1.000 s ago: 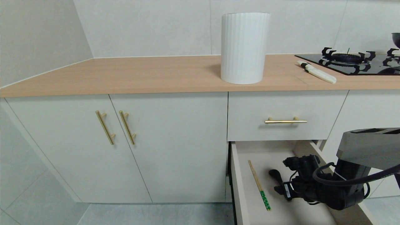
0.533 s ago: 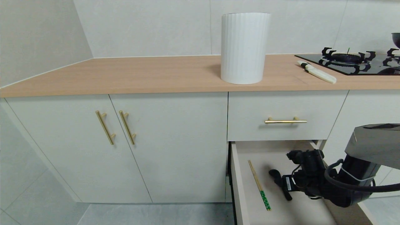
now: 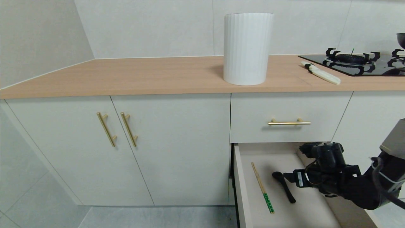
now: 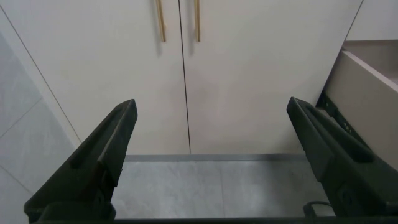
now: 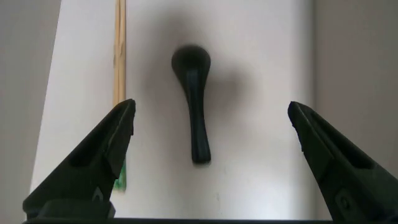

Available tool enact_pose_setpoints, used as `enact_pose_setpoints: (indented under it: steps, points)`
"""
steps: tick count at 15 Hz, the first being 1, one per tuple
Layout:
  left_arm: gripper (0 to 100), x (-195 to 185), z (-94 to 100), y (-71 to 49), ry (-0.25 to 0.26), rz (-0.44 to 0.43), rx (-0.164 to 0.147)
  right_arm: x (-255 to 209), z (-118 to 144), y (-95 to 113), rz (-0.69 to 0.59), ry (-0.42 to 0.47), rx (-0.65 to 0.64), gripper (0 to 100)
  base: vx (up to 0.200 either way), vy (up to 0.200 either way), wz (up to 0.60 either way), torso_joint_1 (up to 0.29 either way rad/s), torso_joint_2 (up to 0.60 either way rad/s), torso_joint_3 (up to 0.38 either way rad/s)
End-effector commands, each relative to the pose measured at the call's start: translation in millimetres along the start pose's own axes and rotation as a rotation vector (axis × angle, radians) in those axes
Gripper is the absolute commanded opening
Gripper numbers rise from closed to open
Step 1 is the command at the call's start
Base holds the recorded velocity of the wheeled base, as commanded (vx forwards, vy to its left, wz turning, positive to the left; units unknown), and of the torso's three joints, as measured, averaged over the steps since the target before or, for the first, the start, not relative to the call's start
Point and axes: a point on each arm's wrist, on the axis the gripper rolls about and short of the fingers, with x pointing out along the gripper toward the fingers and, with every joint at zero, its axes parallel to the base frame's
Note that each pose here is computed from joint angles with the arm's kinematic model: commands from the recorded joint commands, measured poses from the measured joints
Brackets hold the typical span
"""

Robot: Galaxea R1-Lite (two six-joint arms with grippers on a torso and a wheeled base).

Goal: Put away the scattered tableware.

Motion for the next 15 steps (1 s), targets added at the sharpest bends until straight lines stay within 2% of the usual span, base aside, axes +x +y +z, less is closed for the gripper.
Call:
enact_pose_setpoints:
  steps: [1,7,13,15]
  points:
    - [100,0,0.0,0.0,0.000,0.001,0.000,-34,20,4,0.031,-0.044,-0.008,100,0.000,0.000,0.00,0.000,0.00,0.000]
    - [100,0,0.0,0.0,0.000,0.001,0.000,-82,33,12,0.071,0.019,-0.048,100,0.000,0.000,0.00,0.000,0.00,0.000]
    - [100,0,0.0,0.0,0.000,0.001,0.000,-89,33,12,0.073,0.019,-0.053,100,-0.200,0.000,0.00,0.003,0.00,0.005]
    - [100,0,0.0,0.0,0.000,0.001,0.000,-96,32,14,0.083,0.018,-0.063,100,0.000,0.000,0.00,0.000,0.00,0.000]
